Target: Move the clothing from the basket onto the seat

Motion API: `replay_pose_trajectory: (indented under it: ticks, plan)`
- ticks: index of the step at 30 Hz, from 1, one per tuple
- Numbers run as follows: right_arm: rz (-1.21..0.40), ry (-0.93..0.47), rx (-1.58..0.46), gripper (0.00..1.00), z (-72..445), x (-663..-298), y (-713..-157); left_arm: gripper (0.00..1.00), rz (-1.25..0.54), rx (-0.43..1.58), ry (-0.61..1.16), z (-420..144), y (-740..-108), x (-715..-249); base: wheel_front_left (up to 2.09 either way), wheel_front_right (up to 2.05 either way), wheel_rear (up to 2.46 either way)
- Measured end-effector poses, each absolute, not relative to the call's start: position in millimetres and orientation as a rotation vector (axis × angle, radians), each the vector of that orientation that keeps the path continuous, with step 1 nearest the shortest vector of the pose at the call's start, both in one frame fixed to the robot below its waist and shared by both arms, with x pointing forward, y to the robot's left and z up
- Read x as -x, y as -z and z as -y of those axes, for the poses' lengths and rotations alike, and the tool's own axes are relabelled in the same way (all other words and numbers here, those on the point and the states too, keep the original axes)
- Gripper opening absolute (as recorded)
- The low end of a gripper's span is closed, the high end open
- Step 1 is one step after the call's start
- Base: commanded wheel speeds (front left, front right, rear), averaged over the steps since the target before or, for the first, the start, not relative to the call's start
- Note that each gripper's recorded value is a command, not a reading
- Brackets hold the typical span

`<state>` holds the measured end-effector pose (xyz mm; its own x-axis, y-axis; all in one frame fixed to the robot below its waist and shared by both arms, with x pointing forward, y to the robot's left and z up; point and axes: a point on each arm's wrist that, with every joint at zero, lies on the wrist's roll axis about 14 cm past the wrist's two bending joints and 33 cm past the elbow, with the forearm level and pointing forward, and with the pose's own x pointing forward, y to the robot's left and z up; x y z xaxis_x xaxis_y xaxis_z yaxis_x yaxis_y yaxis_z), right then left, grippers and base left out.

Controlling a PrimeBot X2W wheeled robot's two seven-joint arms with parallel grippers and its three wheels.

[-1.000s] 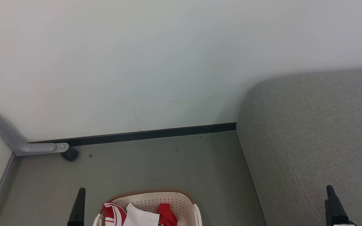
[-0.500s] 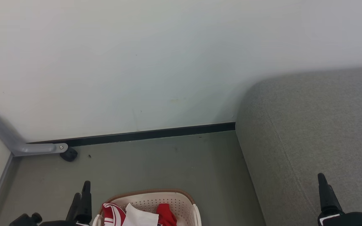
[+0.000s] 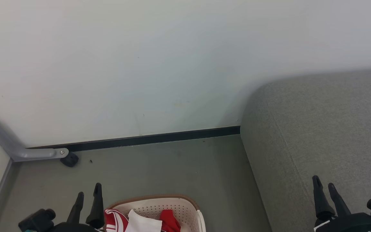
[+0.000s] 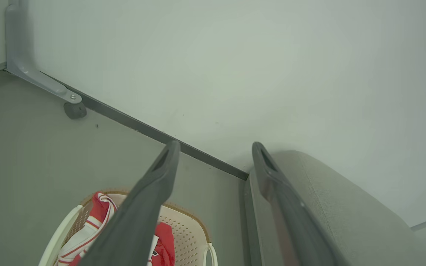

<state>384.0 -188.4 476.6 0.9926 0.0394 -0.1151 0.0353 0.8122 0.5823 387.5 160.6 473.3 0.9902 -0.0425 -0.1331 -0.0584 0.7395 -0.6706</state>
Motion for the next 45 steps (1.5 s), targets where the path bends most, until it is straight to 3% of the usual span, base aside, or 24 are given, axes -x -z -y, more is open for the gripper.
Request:
replay_pose_trajectory:
  ticks: [36, 45]
  plan:
    - [0.003, -0.188, -0.045, 1.0, 161, -388, -501, 1.0, -0.087, 0.307, -0.022, -157, -469, -387, 0.0, 0.0, 0.0]
    - [0.017, -0.191, -0.026, 1.0, 161, -389, -504, 1.0, -0.093, 0.297, -0.039, -161, -466, -386, 0.0, 0.0, 0.0]
